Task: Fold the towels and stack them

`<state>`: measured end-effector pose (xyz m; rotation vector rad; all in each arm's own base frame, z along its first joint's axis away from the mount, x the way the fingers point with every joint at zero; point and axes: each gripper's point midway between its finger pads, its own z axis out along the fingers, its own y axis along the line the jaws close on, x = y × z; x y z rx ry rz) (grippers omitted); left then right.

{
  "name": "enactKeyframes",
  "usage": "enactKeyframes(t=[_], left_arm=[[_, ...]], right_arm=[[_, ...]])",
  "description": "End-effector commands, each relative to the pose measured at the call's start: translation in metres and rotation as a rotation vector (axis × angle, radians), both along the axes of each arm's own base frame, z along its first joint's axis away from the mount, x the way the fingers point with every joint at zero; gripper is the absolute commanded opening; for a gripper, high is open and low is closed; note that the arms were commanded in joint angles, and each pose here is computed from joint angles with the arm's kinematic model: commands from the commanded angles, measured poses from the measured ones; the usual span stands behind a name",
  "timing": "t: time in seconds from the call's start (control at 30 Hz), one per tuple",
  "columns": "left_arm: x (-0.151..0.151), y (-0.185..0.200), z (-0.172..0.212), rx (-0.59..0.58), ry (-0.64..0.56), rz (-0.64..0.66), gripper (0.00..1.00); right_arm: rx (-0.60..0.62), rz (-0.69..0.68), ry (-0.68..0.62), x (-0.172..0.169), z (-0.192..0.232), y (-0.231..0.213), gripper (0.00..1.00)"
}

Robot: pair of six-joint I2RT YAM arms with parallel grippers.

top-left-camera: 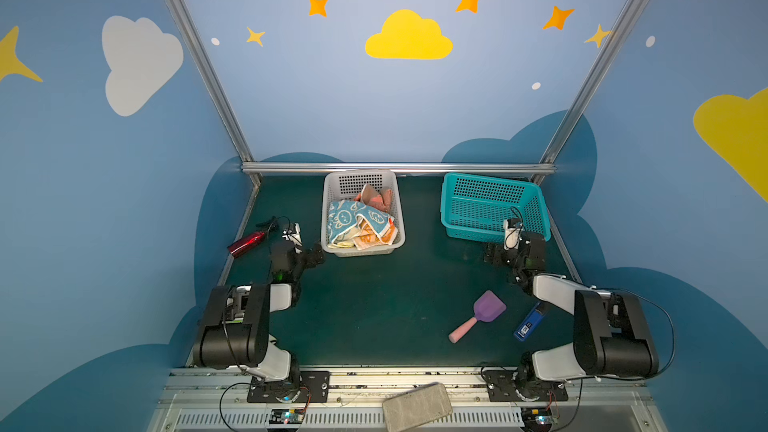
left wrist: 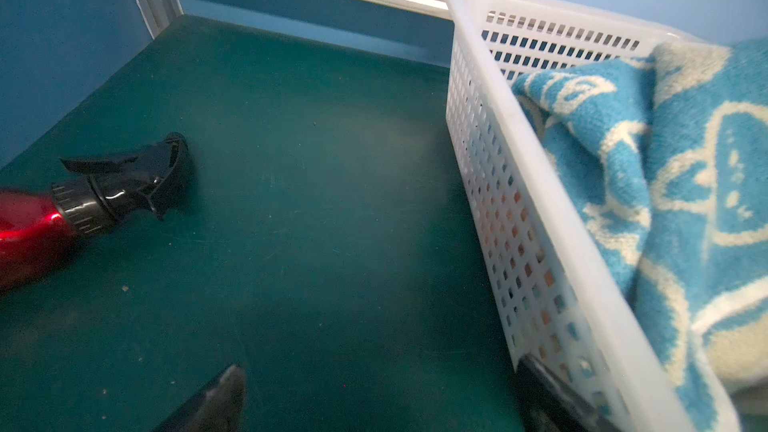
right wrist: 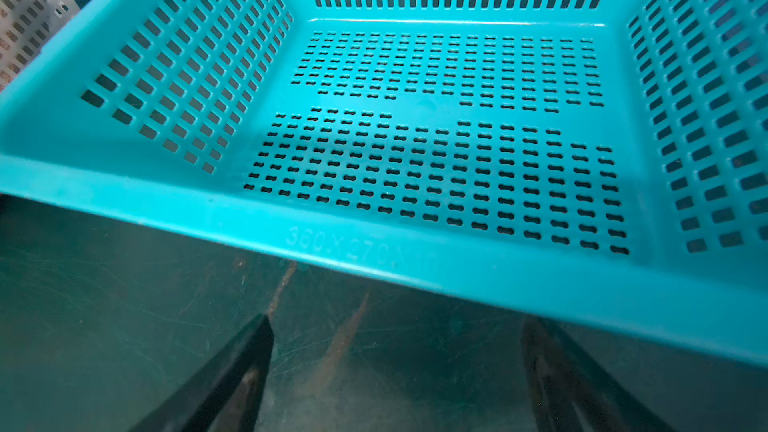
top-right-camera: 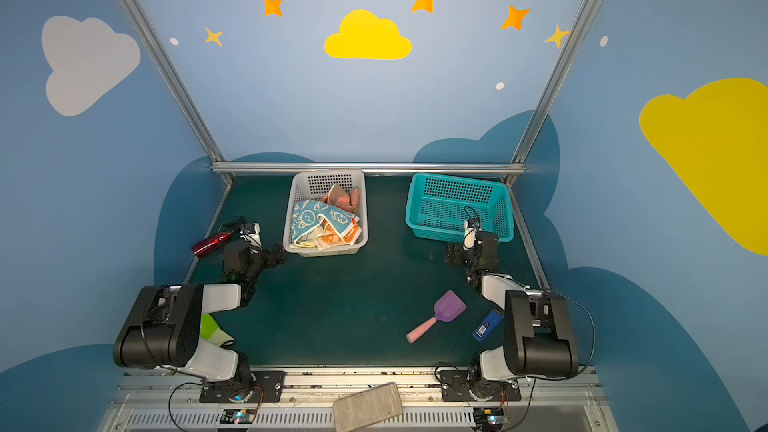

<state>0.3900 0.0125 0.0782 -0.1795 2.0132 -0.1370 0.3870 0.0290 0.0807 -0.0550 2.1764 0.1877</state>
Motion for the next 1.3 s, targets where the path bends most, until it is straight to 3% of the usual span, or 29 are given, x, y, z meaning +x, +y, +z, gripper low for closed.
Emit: enactKeyframes(t=[0.0, 0.7, 1.03, 1.1, 1.27], left_arm=[[0.003, -0.003, 0.003, -0.001, -0.005, -0.02, 1.0], [0.003, -0.002, 0.004, 0.0, -0.01, -0.013, 1.0], [-0.022, 0.025, 0.044, -0.007, 0.03, 0.177, 1.0], [-0.032, 0.04, 0.054, -0.052, 0.051, 0.301, 1.0], [-0.046, 0.039, 0.087, -0.16, 0.021, 0.393, 1.0]], right_arm=[[-0.002, 0.011, -0.011, 0.002, 0.004, 0.001, 0.89], [0.0, 0.011, -0.014, 0.002, 0.004, 0.001, 0.89], [-0.025, -0.002, -0.003, -0.01, 0.03, 0.003, 0.85], [-0.031, 0.0, 0.012, -0.014, 0.034, 0.006, 0.85], [-0.012, 0.014, 0.042, -0.029, 0.051, 0.022, 0.86]])
